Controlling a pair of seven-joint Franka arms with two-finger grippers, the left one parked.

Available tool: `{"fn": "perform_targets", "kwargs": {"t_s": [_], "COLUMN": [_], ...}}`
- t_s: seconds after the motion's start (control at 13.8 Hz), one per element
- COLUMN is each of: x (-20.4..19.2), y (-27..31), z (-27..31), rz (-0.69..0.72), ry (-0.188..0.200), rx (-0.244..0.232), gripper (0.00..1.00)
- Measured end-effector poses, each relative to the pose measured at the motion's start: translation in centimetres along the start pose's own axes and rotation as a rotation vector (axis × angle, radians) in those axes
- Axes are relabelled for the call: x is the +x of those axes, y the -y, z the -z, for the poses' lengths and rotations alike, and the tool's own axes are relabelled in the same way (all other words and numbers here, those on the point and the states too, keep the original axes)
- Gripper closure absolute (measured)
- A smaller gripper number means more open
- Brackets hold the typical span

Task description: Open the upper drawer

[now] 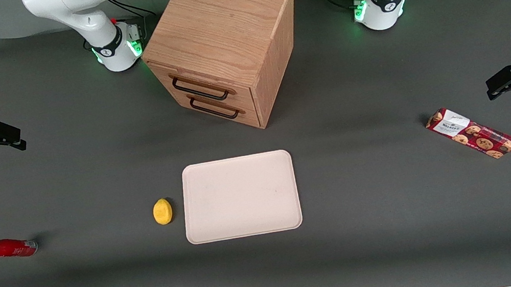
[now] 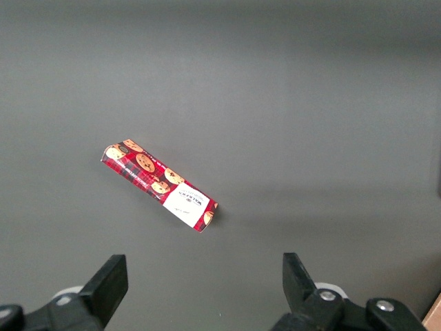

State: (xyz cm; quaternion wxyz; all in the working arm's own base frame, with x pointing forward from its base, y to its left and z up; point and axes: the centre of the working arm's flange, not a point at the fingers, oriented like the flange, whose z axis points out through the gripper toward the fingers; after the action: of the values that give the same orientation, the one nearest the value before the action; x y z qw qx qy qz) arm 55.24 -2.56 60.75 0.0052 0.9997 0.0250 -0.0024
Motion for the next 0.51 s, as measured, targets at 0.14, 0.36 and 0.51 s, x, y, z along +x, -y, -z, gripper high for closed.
{"fn": "perform_targets", "kwargs": {"t_s": [0.14, 0.36, 0.51], "x": [-0.01, -0.02, -0.01], "y": [-0.13, -0.2, -0.2], "z": [0.0, 0.04, 0.09], "rz": [-0.002, -0.004, -0.004], "ry": [0.0, -0.001, -0.002], "rx": [0.0, 0.0, 0.0], "gripper": [0.0, 0.0, 0.0]}}
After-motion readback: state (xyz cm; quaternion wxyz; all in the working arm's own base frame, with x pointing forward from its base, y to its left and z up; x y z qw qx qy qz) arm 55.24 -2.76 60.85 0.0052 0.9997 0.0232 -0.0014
